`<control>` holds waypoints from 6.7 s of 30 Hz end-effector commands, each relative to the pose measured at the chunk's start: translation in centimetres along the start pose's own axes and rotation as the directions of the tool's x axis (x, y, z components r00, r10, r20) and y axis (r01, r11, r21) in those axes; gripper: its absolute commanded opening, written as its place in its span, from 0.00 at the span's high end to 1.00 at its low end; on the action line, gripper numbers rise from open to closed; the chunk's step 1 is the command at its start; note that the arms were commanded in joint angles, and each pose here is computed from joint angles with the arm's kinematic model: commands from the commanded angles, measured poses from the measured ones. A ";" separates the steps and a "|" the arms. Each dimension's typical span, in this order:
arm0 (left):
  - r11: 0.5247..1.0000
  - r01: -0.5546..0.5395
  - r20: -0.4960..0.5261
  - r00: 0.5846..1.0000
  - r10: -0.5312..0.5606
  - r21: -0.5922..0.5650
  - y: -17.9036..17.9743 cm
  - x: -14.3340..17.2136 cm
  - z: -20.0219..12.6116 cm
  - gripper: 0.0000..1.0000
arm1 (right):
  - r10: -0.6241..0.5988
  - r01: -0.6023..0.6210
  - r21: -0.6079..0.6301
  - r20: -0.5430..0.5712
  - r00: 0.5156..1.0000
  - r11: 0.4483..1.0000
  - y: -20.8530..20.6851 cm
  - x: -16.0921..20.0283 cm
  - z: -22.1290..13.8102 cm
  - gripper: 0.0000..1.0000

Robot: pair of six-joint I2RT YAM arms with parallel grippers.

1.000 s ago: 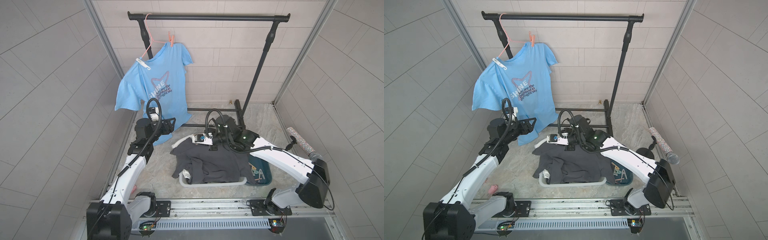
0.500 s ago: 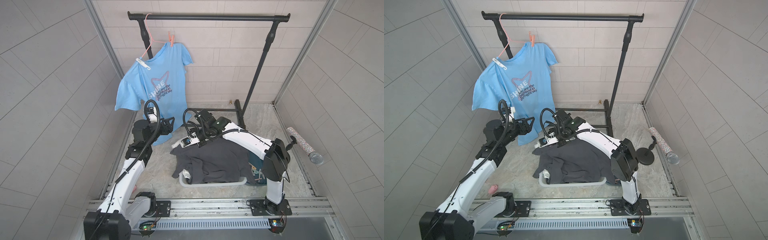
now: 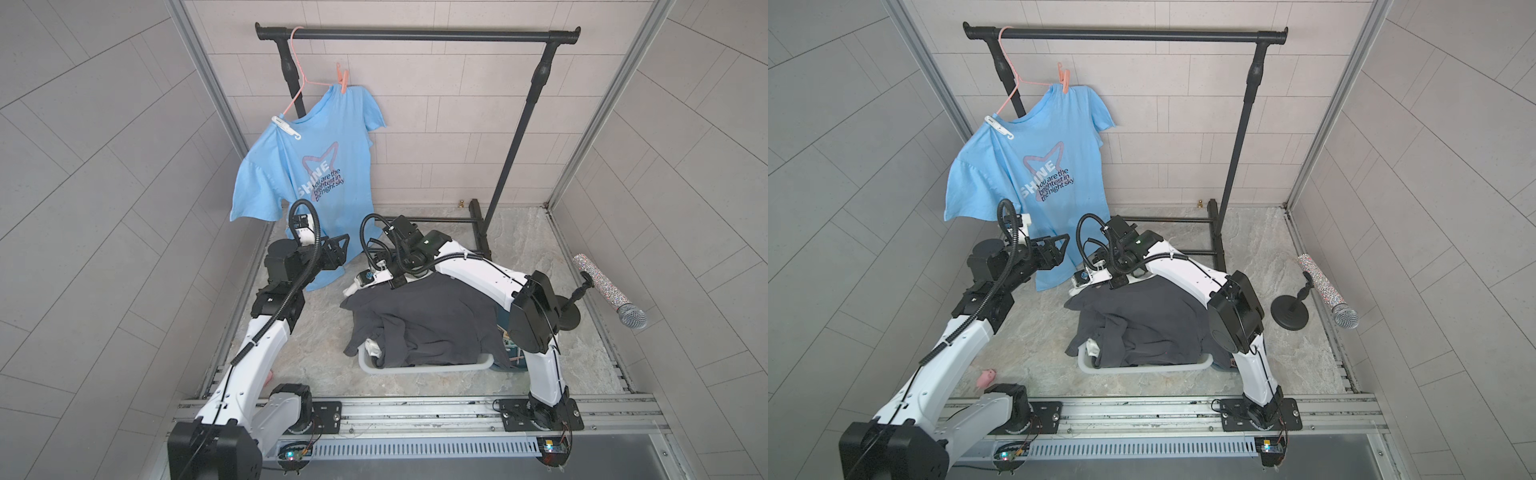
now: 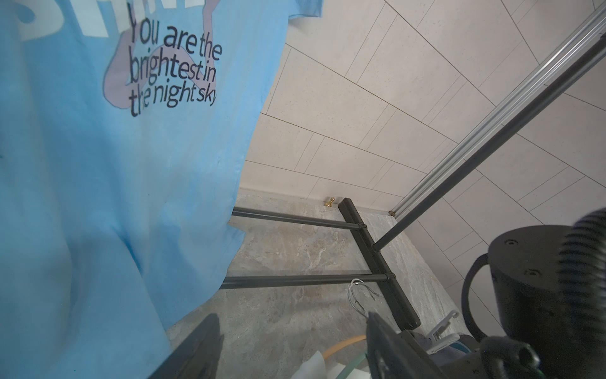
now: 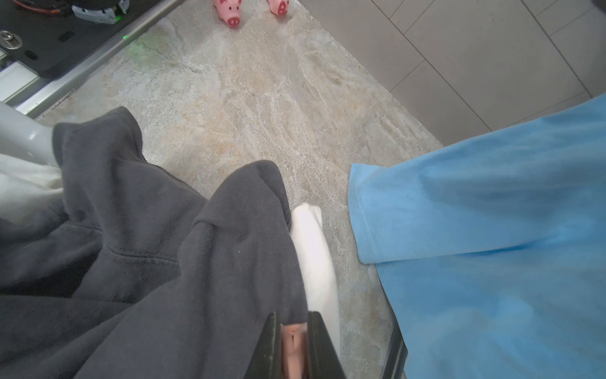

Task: Use clothespins to secure the t-shirt on both sides of the hanger
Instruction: Clamp the T-shirt on the hanger, then pick up the hanger from the basket.

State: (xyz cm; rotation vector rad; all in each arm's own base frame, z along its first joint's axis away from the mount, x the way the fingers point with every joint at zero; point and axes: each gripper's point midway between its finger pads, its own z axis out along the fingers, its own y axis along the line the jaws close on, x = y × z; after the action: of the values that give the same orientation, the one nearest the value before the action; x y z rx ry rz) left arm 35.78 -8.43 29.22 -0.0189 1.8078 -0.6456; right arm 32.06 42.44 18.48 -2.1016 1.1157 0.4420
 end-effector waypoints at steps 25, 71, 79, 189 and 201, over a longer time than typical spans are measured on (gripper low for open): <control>0.999 -0.041 0.018 0.999 0.041 0.008 -0.1 -0.4 -0.2 0.27 | 0.166 -0.172 0.224 0.046 0.985 0.959 -2.0 -3.7 -5.7 0.00; 0.999 -0.032 -0.005 0.999 0.032 0.035 -0.9 0.1 0.2 0.29 | 0.949 -0.475 0.826 -0.218 0.226 0.303 -1.2 19.1 -12.3 0.68; 0.999 -0.033 -0.002 0.999 0.033 0.033 -0.9 0.2 0.1 0.30 | 0.945 -0.474 0.820 -0.237 0.226 0.319 -1.8 19.5 -11.5 0.72; 0.597 -0.247 -0.189 0.798 0.573 0.764 -25.1 3.7 0.6 0.99 | 0.515 -0.796 0.583 0.637 0.573 0.164 2.0 -5.4 -29.0 1.00; 0.698 -0.327 -0.075 0.875 0.478 0.637 -26.8 -3.1 -5.1 1.00 | 0.392 -0.884 0.463 0.802 0.451 0.070 3.5 -10.4 -40.0 0.45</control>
State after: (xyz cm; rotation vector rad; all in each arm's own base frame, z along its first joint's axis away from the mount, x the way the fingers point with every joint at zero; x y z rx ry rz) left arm 25.28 -29.47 38.86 1.0250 1.7912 -0.9190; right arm 24.43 20.87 47.29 -0.4103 1.5706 0.5131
